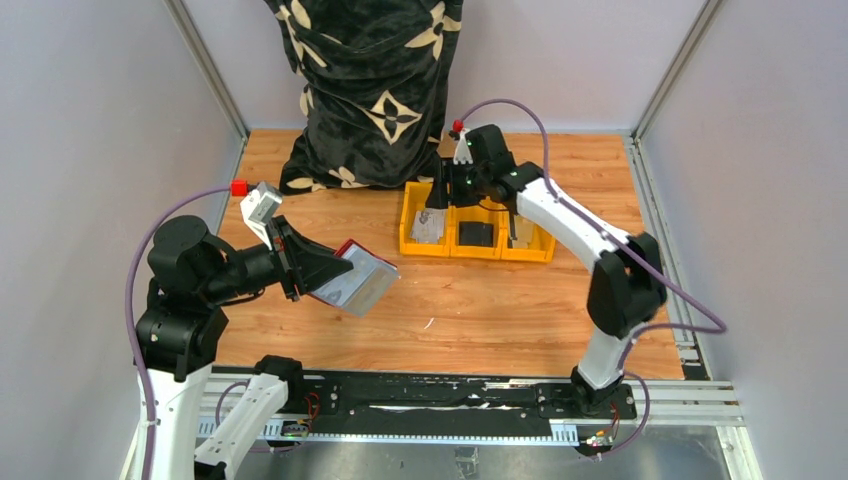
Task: Take the credit cards out of the card holder
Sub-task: Place the credit card in the storage box, then place the card holder at the center of the board.
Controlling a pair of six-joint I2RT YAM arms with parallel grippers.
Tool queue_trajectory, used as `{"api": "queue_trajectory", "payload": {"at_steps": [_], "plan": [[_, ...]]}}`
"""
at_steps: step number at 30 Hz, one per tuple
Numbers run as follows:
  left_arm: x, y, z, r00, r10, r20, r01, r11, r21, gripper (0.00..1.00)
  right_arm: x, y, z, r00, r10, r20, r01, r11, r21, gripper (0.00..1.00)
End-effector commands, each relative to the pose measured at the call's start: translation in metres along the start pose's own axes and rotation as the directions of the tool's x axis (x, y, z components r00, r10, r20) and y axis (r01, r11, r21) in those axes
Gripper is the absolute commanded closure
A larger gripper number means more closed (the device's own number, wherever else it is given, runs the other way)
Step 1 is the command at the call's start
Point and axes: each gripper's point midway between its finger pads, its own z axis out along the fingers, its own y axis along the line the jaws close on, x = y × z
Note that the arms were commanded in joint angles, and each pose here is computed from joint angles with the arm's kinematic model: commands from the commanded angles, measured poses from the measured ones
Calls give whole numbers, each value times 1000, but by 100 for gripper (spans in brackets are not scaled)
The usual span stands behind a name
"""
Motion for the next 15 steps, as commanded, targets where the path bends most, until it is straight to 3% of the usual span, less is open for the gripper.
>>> {"api": "queue_trajectory", "payload": {"at_steps": [1, 6, 10, 15], "plan": [[-10, -17, -6, 998, 55, 34, -57, 997, 43, 100, -18, 79, -58, 976, -121, 183, 163, 958, -235, 37], [-8, -18, -4, 999, 41, 27, -42, 997, 67, 100, -12, 155, -139, 895, -61, 441, 335, 744, -578, 22], [-8, -20, -4, 999, 42, 25, -44, 996, 77, 100, 9, 189, -191, 868, -23, 496, 419, 569, -707, 19], [-10, -25, -4, 999, 34, 29, -36, 994, 98, 100, 51, 230, -216, 848, -98, 521, 513, 400, -760, 18]]}}
